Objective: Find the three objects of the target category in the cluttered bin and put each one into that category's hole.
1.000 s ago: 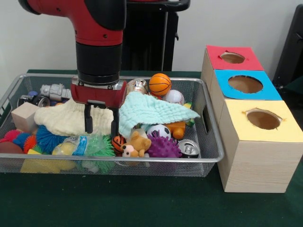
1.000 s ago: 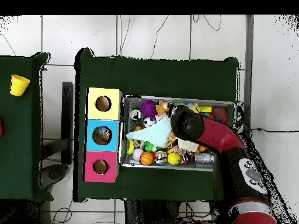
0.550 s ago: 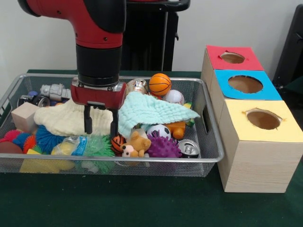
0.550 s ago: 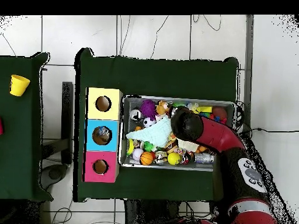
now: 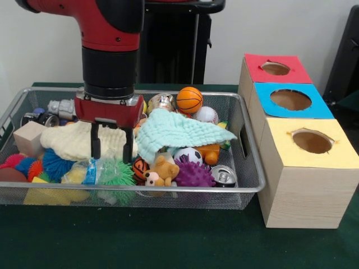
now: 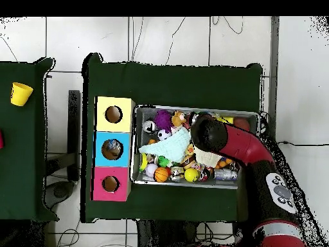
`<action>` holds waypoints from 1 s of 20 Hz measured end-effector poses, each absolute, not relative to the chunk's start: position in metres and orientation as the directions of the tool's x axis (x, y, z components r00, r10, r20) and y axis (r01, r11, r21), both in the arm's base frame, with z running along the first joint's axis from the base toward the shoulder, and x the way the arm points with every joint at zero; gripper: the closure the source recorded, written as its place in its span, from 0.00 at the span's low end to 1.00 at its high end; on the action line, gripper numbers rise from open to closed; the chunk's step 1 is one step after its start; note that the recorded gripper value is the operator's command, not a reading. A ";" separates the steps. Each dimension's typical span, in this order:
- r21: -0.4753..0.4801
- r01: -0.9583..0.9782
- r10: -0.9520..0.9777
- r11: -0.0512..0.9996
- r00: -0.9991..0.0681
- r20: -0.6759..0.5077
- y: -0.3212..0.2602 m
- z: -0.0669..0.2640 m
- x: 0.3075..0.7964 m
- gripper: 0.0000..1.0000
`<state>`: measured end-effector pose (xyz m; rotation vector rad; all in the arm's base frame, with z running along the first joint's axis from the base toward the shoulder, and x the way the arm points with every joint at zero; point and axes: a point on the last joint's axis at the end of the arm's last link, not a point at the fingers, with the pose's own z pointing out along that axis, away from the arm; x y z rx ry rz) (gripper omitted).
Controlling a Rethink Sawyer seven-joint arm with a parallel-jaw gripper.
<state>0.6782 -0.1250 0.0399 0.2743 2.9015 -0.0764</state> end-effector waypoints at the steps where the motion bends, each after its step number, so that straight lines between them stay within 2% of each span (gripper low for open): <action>1: -0.033 0.192 0.179 0.981 -0.955 -0.235 -0.127 0.042 0.681 0.00; 4: -0.036 0.195 0.180 0.980 -0.953 -0.244 -0.130 0.046 0.684 0.00; 5: -0.037 0.195 0.181 0.980 -0.952 -0.247 -0.131 0.047 0.685 1.00; 20: -0.048 0.190 0.172 0.981 -0.952 -0.253 -0.135 0.051 0.685 1.00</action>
